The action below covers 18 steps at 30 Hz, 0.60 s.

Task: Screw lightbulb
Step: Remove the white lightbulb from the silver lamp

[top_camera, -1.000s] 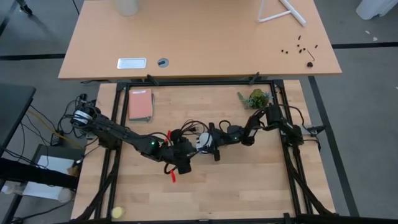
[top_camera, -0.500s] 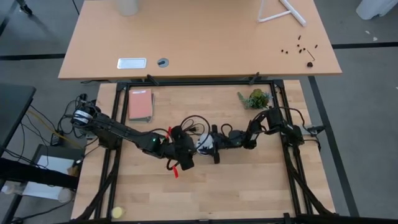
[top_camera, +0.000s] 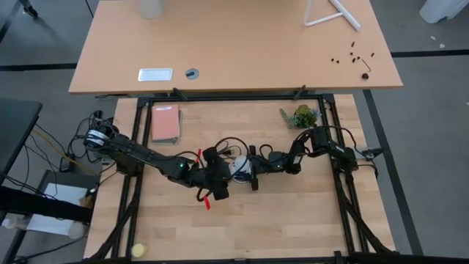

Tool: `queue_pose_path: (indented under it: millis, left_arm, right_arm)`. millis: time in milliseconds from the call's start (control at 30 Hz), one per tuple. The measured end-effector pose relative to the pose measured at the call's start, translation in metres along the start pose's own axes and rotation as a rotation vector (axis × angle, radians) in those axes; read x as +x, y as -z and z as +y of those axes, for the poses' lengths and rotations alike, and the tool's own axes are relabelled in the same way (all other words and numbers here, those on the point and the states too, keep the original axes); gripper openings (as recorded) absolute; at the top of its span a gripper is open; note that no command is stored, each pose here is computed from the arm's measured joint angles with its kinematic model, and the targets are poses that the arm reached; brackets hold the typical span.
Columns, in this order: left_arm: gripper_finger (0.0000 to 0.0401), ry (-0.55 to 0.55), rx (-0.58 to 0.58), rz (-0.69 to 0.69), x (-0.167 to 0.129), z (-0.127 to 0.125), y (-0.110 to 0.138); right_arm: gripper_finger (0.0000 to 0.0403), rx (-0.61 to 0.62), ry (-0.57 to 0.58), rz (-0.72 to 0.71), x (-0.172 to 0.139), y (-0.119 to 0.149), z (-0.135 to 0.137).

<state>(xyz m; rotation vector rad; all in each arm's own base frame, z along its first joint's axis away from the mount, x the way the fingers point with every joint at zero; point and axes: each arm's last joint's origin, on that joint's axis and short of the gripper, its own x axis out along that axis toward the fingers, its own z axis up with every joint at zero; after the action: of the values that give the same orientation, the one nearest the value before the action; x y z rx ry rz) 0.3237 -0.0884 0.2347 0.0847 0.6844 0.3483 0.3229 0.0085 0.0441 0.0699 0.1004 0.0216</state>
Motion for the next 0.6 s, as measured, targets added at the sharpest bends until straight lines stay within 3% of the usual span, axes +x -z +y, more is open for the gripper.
queue_pose_path:
  millis: [233,600]
  left_arm:
    - [0.0243,-0.083,-0.012,-0.016,0.002,0.006,-0.001]
    - [0.0243,-0.088,-0.017,-0.01,0.004,0.007,-0.001]
  right_arm:
    - [0.0253,-0.002,-0.01,-0.018,0.008,-0.001,0.005]
    - [0.025,0.02,0.0,-0.033,0.014,-0.006,0.008]
